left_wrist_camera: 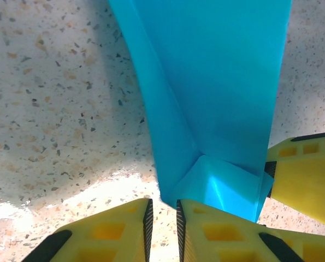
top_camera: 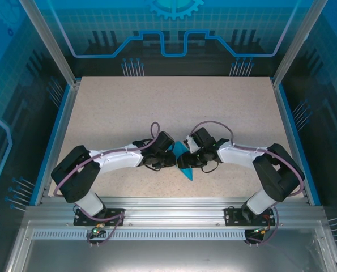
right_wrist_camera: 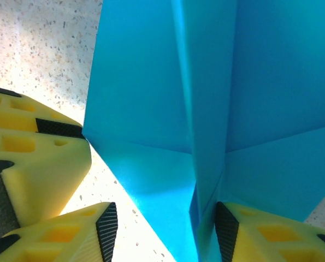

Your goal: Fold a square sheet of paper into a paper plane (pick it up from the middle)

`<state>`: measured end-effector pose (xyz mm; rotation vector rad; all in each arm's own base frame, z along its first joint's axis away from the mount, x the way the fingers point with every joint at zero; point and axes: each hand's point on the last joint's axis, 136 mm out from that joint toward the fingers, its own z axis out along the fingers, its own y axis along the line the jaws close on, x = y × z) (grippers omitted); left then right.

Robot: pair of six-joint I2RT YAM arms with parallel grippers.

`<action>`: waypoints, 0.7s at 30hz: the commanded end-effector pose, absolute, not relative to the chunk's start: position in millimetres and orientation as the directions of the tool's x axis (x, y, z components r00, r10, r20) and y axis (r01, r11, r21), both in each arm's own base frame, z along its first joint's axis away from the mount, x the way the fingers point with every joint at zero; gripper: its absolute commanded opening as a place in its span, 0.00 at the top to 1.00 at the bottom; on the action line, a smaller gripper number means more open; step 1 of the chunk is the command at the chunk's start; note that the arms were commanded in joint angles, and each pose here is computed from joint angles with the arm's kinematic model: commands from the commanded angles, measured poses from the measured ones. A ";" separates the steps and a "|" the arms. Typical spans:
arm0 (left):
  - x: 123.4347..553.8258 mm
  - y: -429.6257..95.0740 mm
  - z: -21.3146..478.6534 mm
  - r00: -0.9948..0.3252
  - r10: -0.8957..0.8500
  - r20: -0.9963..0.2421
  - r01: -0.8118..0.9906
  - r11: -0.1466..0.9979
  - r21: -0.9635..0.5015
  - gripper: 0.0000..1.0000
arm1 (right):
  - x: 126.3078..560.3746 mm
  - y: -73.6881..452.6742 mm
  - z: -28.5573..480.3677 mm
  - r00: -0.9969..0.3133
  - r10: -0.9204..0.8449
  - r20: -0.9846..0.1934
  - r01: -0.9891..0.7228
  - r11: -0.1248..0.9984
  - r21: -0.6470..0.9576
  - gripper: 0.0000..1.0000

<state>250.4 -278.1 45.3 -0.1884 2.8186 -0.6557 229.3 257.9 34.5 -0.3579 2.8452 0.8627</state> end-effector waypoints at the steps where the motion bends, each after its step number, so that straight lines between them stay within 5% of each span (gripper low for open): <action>1: 250.8 -276.4 50.8 -0.958 -0.192 -0.213 -0.075 0.884 -0.461 0.78 | 225.7 255.8 25.3 -0.953 -0.234 -0.193 -0.297 0.850 0.435 0.49; 21: 249.1 -262.7 44.4 -0.950 -0.215 -0.226 -0.105 0.903 -0.417 0.80 | 229.4 252.3 22.9 -0.926 -0.327 -0.190 -0.355 0.924 0.142 0.68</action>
